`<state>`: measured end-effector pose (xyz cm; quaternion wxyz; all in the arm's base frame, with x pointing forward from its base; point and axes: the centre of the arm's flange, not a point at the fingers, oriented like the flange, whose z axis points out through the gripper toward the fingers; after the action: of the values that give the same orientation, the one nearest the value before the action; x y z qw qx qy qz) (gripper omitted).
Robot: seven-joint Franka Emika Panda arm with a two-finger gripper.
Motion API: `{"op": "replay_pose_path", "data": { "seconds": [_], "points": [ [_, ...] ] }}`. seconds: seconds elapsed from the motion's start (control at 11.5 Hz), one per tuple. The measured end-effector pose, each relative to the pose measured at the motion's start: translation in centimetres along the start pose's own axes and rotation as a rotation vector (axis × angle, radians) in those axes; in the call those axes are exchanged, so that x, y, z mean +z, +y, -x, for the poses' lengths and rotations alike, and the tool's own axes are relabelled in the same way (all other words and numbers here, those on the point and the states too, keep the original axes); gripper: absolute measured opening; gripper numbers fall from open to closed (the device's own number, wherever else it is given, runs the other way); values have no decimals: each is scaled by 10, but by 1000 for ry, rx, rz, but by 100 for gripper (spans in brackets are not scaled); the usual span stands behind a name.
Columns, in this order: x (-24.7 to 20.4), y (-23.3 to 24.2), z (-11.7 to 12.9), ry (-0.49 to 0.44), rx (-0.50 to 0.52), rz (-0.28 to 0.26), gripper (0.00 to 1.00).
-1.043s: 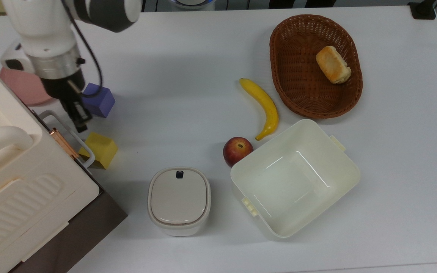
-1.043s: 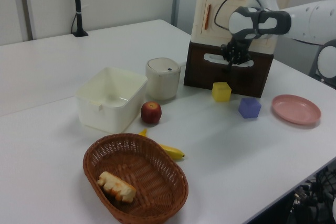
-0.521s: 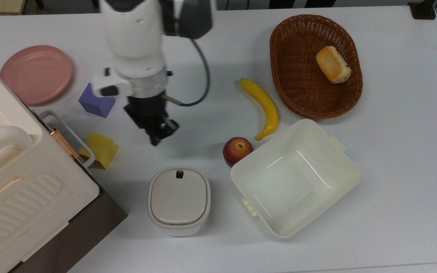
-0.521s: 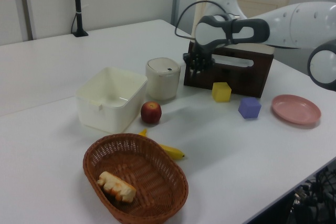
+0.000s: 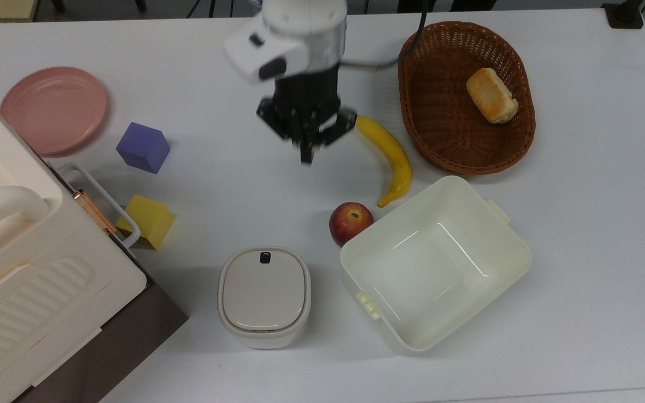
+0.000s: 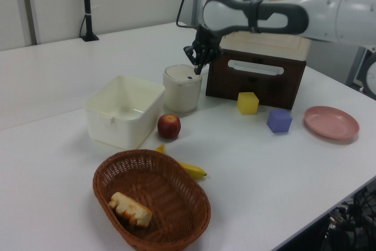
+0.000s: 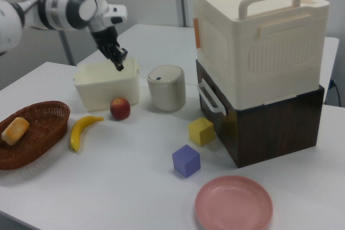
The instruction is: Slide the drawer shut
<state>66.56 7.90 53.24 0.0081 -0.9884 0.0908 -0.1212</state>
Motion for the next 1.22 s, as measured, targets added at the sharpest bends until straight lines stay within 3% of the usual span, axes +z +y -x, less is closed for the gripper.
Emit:
{"op": "replay_pose_path", "data": {
  "seconds": [0.09, 0.52, 0.61, 0.87, 1.22],
  "points": [
    [-20, 3, 9, -30, -59, 15, 17],
    [-81, 46, 41, -161, -292, 103, 95],
    [-89, 60, 44, -174, -308, 108, 100],
    [-92, 77, 46, -188, -301, 112, 100],
    [-84, 75, 51, -223, -292, 78, 100]
  ]
}}
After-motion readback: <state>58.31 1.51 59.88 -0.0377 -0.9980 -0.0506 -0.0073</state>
